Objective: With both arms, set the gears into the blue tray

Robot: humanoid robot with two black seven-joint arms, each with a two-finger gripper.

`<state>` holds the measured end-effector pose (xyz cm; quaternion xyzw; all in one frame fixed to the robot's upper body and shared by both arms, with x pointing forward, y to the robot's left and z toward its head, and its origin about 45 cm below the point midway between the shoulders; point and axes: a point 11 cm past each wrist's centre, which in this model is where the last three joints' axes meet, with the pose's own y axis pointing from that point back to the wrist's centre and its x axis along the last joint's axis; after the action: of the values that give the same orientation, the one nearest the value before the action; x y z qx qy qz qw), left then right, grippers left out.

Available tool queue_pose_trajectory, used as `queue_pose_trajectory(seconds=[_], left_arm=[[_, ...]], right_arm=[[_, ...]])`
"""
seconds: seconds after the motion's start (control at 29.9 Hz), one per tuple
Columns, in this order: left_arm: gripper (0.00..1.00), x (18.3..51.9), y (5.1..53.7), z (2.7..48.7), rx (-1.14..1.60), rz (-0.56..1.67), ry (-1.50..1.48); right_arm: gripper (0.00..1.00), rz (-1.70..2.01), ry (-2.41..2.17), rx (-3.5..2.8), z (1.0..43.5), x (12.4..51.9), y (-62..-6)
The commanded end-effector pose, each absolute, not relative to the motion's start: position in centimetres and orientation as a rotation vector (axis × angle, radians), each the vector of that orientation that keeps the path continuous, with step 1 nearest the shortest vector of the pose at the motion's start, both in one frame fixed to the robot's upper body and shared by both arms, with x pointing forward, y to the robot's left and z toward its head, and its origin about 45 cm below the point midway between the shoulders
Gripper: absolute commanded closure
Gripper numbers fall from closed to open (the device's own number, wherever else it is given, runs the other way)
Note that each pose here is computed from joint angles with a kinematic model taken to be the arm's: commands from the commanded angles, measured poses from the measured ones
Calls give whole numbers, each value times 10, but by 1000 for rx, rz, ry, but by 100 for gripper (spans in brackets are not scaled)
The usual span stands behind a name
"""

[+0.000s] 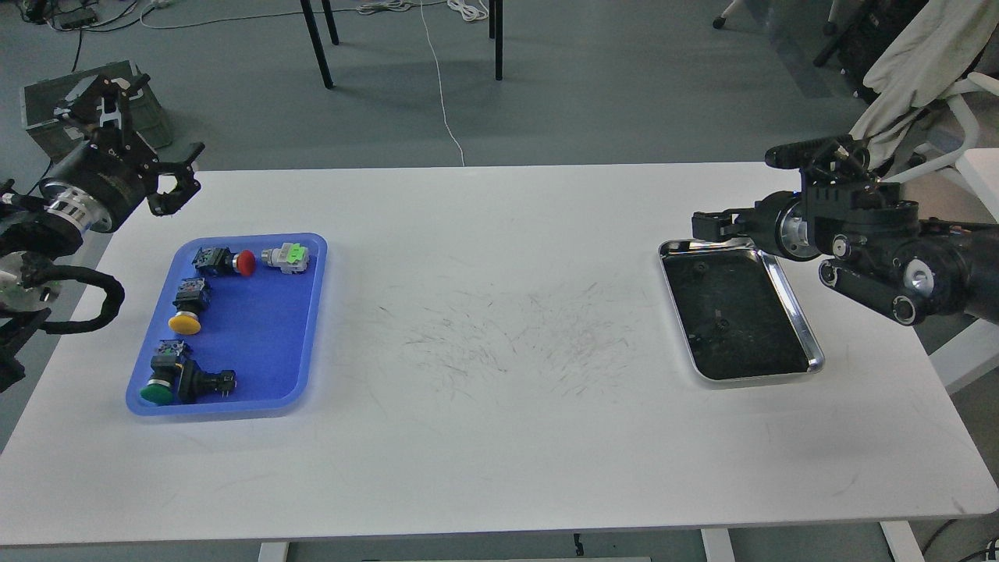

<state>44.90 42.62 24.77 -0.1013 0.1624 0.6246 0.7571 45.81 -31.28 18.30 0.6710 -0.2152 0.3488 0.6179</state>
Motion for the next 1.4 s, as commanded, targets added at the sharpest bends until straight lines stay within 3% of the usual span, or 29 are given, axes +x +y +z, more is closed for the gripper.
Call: queue_pose_trajectory(seconds=[0.0, 0.9, 1.37], left_arm=[[1, 449, 426, 248, -222, 1362, 354], [1, 448, 429, 248, -222, 1369, 352], [1, 448, 429, 248, -222, 1369, 352]], right_arm=[[13, 794, -489, 1557, 173, 454, -315], [42, 764, -492, 1575, 116, 432, -322], [41, 781, -529, 1553, 107, 435, -320]])
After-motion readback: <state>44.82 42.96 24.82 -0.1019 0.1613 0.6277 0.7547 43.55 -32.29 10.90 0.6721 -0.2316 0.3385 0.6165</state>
